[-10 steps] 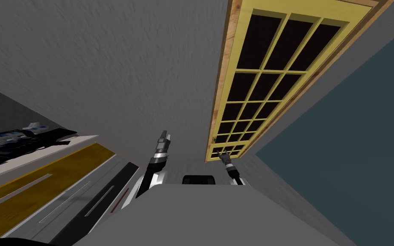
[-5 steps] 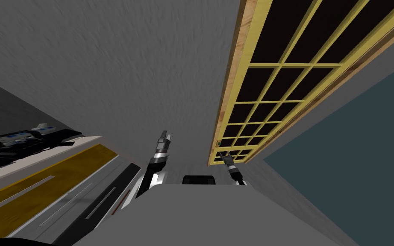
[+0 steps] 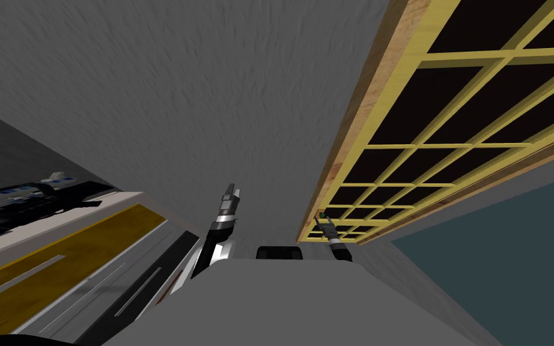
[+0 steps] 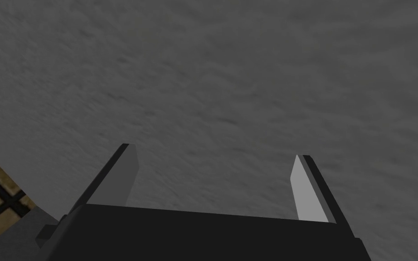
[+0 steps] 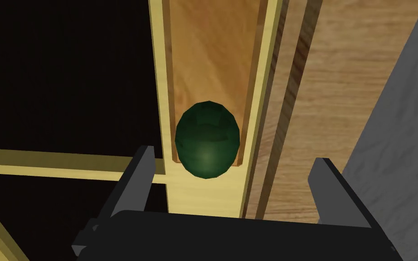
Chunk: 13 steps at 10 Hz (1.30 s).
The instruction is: Pull the door open
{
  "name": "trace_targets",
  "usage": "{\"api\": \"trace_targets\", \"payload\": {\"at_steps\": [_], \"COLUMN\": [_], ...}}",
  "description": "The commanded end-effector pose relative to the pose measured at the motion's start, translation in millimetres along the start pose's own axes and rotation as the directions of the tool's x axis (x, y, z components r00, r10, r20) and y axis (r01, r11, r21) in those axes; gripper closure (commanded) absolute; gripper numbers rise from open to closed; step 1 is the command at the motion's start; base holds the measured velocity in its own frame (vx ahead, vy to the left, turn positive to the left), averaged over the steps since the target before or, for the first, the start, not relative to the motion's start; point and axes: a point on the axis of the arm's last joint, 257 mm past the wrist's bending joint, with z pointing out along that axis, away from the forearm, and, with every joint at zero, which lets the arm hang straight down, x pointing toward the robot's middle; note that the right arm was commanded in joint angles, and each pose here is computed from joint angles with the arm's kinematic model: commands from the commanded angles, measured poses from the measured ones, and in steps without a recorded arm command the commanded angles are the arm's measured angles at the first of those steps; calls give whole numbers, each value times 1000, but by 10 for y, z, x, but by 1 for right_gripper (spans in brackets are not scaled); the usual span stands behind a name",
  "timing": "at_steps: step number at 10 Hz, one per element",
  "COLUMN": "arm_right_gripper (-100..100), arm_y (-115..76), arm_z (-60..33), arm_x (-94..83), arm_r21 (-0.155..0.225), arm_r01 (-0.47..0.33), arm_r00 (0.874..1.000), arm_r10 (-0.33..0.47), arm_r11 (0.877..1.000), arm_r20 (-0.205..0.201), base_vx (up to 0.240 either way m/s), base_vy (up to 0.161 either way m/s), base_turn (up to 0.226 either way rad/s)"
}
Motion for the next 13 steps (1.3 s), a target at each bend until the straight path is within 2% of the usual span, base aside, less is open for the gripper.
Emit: {"api": "trace_targets", "payload": {"at_steps": [1,2,3,4,9,13], "arm_right_gripper": [-100,-100,-100,100,100,100], "arm_y": [-90,-162,-93,-93,-93,-127], "arm_z": [-27,-64,-74,-74,-74,-50], "arm_x": [6,3,27,27,27,2], "arm_r21": [9,19,9,9,9,21], "arm_r01": [0,1,-2,-2,-2,-100], "arm_r00": [1000,1000,1000,1000,1000,995], "arm_r10": [0,-1,3,3,3,100], "arm_r11": [1000,1000,1000,1000,1000,995], "arm_r20": [-1,0,-6,-6,-6,4], "base_vx": [117,62,18,-10,-2,-25], "base_vy": [-16,13,11,-1,-6,-12], "base_turn": [25,60,7,-14,-2,33]}}
